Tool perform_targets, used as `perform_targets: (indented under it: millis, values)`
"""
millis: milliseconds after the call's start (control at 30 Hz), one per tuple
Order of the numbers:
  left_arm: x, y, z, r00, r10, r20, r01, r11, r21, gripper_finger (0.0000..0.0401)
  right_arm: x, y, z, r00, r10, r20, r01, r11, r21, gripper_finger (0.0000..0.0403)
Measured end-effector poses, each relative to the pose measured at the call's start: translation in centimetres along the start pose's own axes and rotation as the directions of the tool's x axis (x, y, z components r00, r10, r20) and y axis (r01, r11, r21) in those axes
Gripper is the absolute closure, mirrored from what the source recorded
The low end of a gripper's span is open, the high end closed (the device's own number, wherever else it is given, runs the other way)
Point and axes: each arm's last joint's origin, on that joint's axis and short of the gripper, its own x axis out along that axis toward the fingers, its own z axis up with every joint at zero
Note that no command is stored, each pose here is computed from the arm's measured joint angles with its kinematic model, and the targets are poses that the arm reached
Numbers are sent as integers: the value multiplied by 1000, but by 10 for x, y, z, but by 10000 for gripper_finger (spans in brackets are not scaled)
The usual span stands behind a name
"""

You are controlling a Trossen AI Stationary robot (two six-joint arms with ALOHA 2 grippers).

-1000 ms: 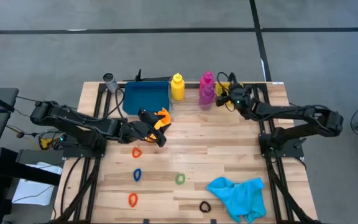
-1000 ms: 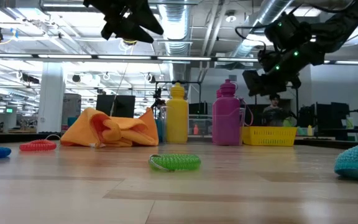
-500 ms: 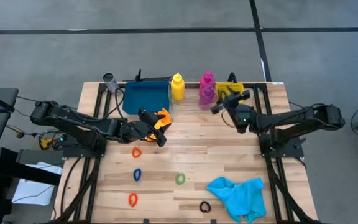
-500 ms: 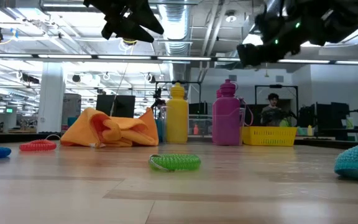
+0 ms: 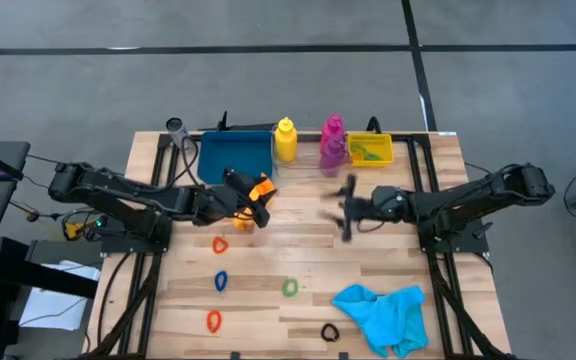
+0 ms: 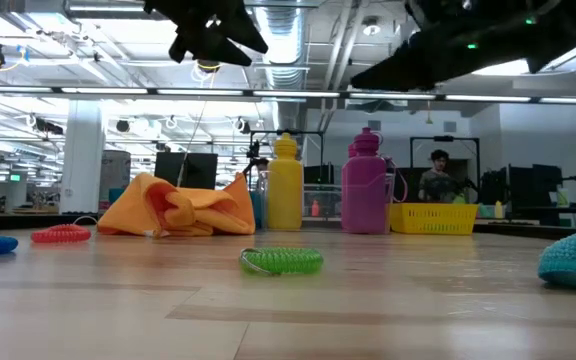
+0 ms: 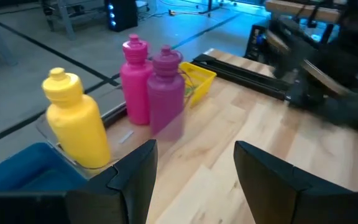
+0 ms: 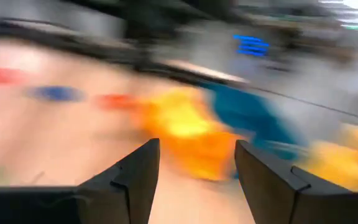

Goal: Pick & Place Sports Items
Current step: Put the green spring keychain into the yellow bin

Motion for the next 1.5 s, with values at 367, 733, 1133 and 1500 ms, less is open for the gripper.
perform_targets:
  millis: [367, 733, 1133, 1500]
  values:
    - [13, 16, 8, 997, 65, 31, -64, 997, -49, 192, 1, 57, -6, 867, 498, 30, -498, 860, 114, 201]
    - [15, 18, 10, 997, 61, 43, -58, 996, -66, 192, 39, 113, -41, 857, 515, 9, -514, 854, 83, 201]
    - [14, 14, 5, 994, -101, -39, 99, 994, -39, 192, 91, 117, -54, 834, 524, -174, -508, 852, 131, 201]
    - [8, 5, 0, 989, -133, -62, 132, 991, -17, 192, 119, 136, -62, 743, 643, -186, -629, 766, 134, 201]
